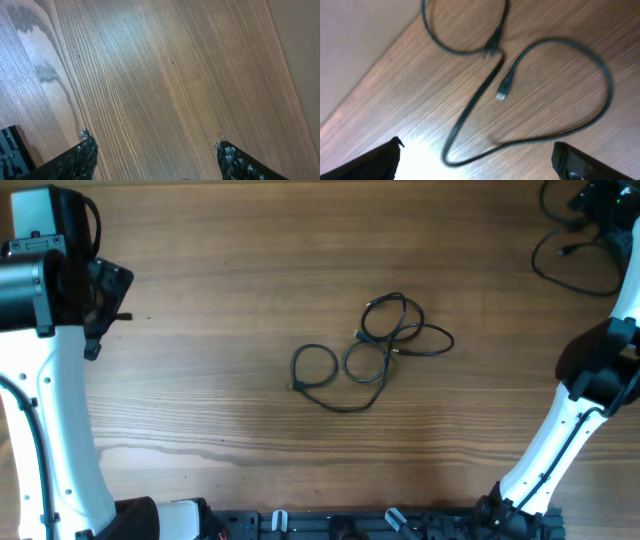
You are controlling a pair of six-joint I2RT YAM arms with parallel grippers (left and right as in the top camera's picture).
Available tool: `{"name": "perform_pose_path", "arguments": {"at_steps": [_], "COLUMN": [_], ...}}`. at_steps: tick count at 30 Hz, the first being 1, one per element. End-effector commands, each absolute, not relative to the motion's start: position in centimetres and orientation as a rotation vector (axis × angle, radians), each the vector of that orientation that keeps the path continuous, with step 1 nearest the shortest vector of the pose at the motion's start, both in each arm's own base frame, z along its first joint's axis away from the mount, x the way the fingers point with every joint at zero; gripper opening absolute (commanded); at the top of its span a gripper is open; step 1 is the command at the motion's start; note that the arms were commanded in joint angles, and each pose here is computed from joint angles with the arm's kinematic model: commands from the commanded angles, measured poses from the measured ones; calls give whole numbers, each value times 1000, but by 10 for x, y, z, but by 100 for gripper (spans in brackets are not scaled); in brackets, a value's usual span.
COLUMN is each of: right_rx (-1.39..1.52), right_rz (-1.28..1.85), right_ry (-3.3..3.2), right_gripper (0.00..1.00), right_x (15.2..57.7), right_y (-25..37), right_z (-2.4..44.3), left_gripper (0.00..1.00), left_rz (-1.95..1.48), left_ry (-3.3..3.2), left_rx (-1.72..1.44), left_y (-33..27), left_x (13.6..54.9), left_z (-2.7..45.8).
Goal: Untangle cables
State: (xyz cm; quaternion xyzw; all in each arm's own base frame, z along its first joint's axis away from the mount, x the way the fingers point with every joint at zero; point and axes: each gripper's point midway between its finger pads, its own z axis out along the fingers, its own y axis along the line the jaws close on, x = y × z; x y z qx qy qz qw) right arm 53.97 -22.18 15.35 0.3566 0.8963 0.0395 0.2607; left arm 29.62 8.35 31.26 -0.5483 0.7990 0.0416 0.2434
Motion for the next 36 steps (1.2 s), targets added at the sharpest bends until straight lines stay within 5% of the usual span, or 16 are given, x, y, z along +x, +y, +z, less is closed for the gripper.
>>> {"name": "perform_pose_path", "arguments": {"at_steps": [1,3,8,10,11,19,20,24,36], "right_rx": [743,556,363,368,375,389,379,356,358], "right_rz": [342,443,492,497,504,526,524,519,522], "right_ry": [2363,2363,2340,2349,2362,2420,2428,2438,2443], "right_gripper": [99,100,100,100,100,100,99,99,99], "right_x": [535,522,482,472,470,459,458,456,455], "right_y": [-187,-158,-118,-114,-113,-108,-108,-107,-106], "right_z": [228,263,324,330,328,318,317,315,315], "left_gripper": [53,43,45,25,7,4,6,42,65], "left_rz": [109,12,-117,-150,-161,-340,-442,-606,-807], "left_ry": [2255,2378,2497,2540,2557,2763,2787,2772,2762], "left_rx": [-1427,-1220,-889,-767,-722,-62,68,194,180], "left_y": [77,54,-12,-46,-59,-224,-250,-297,-371], "left_x": [299,312,330,336,340,377,376,394,405], "left_z": [308,309,311,306,303,222,211,179,127]}}
